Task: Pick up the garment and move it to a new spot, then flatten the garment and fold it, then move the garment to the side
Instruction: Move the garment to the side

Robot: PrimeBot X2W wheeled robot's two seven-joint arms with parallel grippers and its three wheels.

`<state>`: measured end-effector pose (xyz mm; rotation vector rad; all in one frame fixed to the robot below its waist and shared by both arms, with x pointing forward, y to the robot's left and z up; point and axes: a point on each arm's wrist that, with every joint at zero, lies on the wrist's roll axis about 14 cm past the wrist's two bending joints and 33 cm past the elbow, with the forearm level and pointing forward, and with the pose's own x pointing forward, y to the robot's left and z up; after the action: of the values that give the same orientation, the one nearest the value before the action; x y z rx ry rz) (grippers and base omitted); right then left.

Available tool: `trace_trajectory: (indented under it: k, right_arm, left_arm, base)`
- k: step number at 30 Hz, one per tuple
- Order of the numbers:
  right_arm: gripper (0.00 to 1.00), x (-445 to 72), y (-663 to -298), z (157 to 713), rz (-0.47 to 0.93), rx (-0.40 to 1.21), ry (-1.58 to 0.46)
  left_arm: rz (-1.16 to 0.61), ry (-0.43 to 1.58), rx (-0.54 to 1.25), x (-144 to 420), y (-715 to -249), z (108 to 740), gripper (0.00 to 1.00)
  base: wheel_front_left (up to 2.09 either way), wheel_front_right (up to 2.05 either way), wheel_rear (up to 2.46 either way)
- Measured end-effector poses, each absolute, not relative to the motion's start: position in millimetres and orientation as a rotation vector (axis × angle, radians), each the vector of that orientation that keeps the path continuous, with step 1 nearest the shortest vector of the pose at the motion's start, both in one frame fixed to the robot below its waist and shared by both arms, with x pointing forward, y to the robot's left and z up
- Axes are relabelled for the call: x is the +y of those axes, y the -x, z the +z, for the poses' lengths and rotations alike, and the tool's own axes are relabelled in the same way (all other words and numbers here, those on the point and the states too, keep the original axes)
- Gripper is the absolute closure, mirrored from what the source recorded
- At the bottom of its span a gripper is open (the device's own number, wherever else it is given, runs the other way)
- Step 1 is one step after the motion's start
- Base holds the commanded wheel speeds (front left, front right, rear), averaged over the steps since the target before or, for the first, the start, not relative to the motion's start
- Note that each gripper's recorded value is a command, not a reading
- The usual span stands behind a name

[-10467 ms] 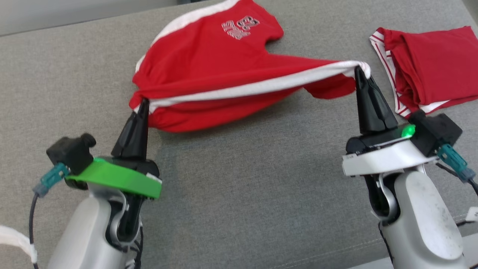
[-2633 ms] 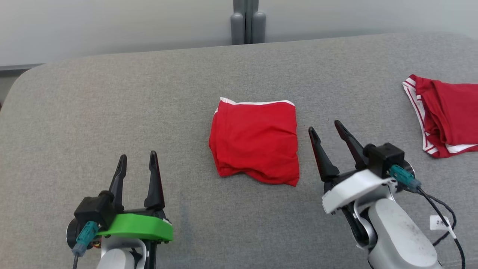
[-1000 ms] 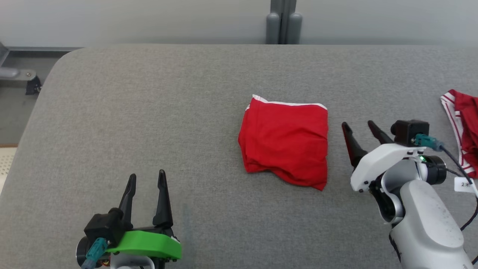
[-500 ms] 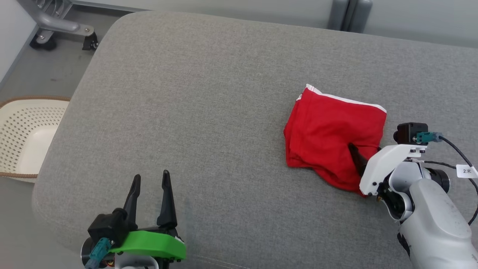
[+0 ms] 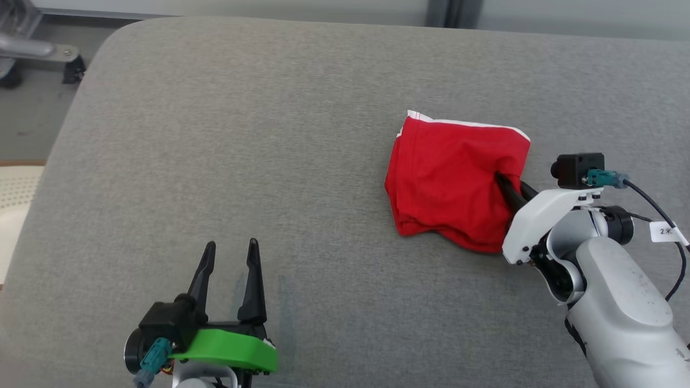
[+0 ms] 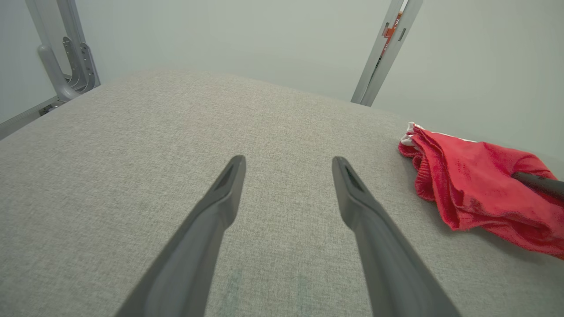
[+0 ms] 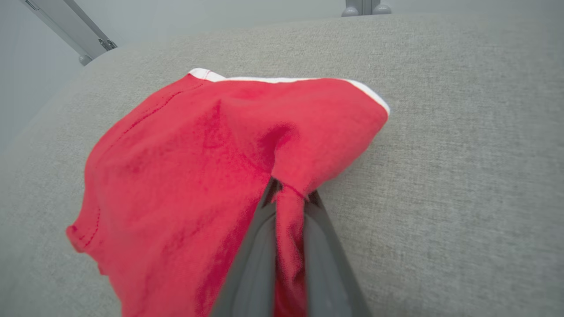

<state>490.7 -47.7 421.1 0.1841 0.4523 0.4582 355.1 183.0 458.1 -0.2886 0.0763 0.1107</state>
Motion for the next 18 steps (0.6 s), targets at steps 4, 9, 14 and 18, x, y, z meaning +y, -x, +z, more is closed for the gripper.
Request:
trace_trajectory:
  k: [4, 9, 14, 18]
  right_arm:
    - [1.00, -80, -491, 431, 0.402, 0.402, -0.168]
    - [1.00, -130, -484, 439, 0.299, 0.361, -0.153]
    - [1.00, -193, -463, 439, 0.142, 0.344, -0.159]
    - [1.00, -227, -445, 433, 0.047, 0.351, -0.164]
  left_arm:
    - [0.008, 0.287, 0.067, 155, -375, 461, 0.00]
    - [-0.137, 0.269, 0.066, 114, -398, 461, 0.00]
    - [-0.328, 0.257, 0.074, 57, -422, 455, 0.00]
    - [-0.432, 0.264, 0.093, 23, -428, 448, 0.00]
  base:
    - [0.00, 0.00, 0.00]
    - [0.00, 0.00, 0.00]
    - [0.00, 0.00, 0.00]
    - [0.00, 0.00, 0.00]
